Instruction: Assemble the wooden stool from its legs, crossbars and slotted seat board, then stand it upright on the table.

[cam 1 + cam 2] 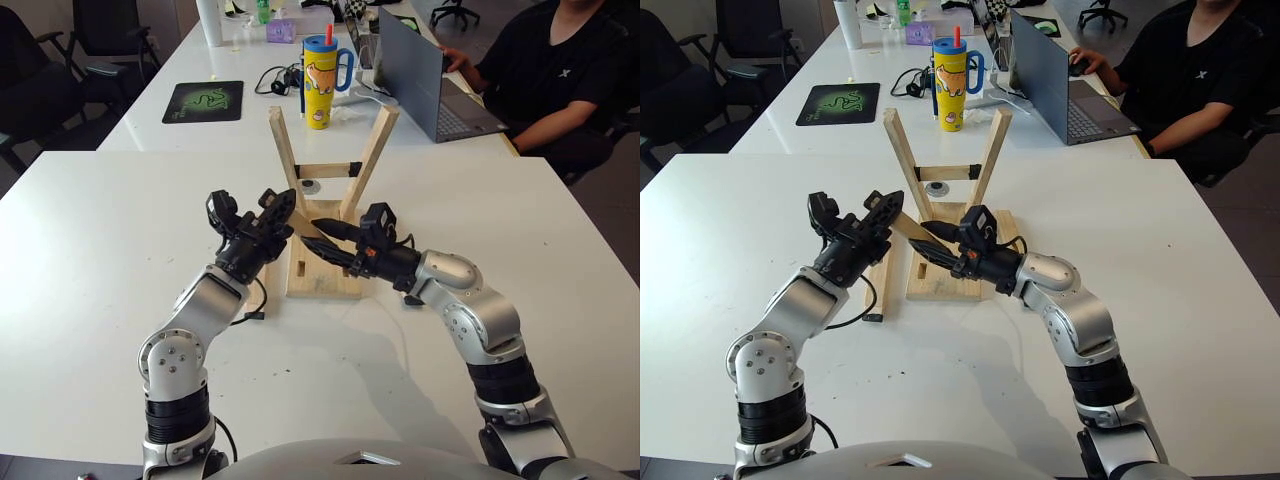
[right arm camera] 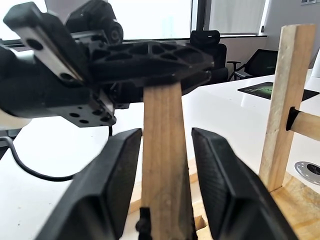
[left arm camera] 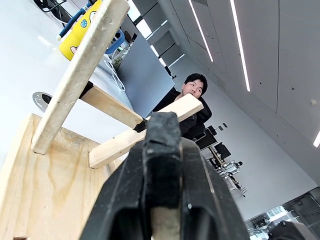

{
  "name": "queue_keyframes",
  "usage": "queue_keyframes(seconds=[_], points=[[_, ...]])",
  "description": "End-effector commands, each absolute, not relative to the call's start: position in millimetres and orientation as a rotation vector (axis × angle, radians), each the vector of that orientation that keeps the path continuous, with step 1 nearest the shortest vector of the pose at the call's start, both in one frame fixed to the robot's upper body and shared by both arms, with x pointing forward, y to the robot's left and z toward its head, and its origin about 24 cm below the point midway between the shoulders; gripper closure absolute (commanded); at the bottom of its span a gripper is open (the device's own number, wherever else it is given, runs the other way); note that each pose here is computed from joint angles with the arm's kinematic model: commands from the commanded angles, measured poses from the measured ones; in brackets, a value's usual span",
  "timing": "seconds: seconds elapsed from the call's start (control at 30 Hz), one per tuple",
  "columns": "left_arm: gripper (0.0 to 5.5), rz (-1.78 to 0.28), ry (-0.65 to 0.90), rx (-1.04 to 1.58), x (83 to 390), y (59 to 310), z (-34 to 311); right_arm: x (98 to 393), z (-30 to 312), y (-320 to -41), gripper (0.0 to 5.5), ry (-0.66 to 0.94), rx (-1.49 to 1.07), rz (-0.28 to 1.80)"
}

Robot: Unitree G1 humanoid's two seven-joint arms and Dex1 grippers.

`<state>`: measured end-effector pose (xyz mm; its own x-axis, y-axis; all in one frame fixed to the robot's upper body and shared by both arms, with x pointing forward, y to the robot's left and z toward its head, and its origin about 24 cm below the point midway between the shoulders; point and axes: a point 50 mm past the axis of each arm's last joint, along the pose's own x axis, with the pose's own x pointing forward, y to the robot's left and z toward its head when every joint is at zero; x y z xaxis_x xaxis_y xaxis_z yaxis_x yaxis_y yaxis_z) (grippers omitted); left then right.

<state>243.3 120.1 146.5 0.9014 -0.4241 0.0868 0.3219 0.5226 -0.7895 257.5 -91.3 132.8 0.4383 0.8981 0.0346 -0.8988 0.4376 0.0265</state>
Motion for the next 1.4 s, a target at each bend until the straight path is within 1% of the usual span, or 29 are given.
queue_keyframes(seconds=[0.03,0.1,0.13,0.23,0.33,0.5,0.73,0.9,1.13,1.2,1.3,1.4], points=[[5.09,-0.327,0.123,-0.842,245.0,140.3,125.5,269.3,141.7,-100.3,3.32,-0.036,0.123,1.016],[5.09,-0.247,0.102,-0.772,244.9,154.3,114.5,277.3,147.2,-107.7,3.32,-0.046,0.199,0.946],[5.09,-0.194,0.079,-0.695,244.7,162.9,110.2,281.6,147.4,-111.8,3.32,-0.044,0.209,0.907],[5.09,-0.096,-0.014,-0.589,245.5,179.3,104.0,289.1,134.4,-121.4,3.32,-0.007,0.172,0.814],[5.09,-0.049,-0.087,-0.534,249.6,185.1,98.4,289.7,119.6,-126.1,3.32,0.032,0.141,0.765],[5.09,-0.057,-0.124,-0.488,263.8,179.3,88.4,288.4,104.9,-129.1,3.32,0.075,0.126,0.714],[5.09,-0.043,-0.108,-0.462,279.4,177.6,73.3,289.7,104.6,-127.2,3.32,0.073,0.142,0.708],[5.09,-0.019,-0.081,-0.473,282.0,179.8,64.0,289.8,103.7,-127.7,3.32,0.074,0.143,0.703],[5.09,-0.025,-0.054,-0.45,285.2,172.5,57.2,290.6,104.0,-127.7,3.32,0.071,0.141,0.696],[5.09,-0.018,-0.039,-0.415,286.3,171.5,56.2,290.9,103.7,-127.7,3.32,0.071,0.139,0.697],[5.09,-0.007,-0.002,-0.296,285.8,170.7,51.5,291.1,103.8,-127.6,3.32,0.07,0.138,0.697],[5.09,-0.053,0.026,-0.199,282.6,160.0,44.3,291.4,103.4,-127.7,3.32,0.07,0.139,0.695]])
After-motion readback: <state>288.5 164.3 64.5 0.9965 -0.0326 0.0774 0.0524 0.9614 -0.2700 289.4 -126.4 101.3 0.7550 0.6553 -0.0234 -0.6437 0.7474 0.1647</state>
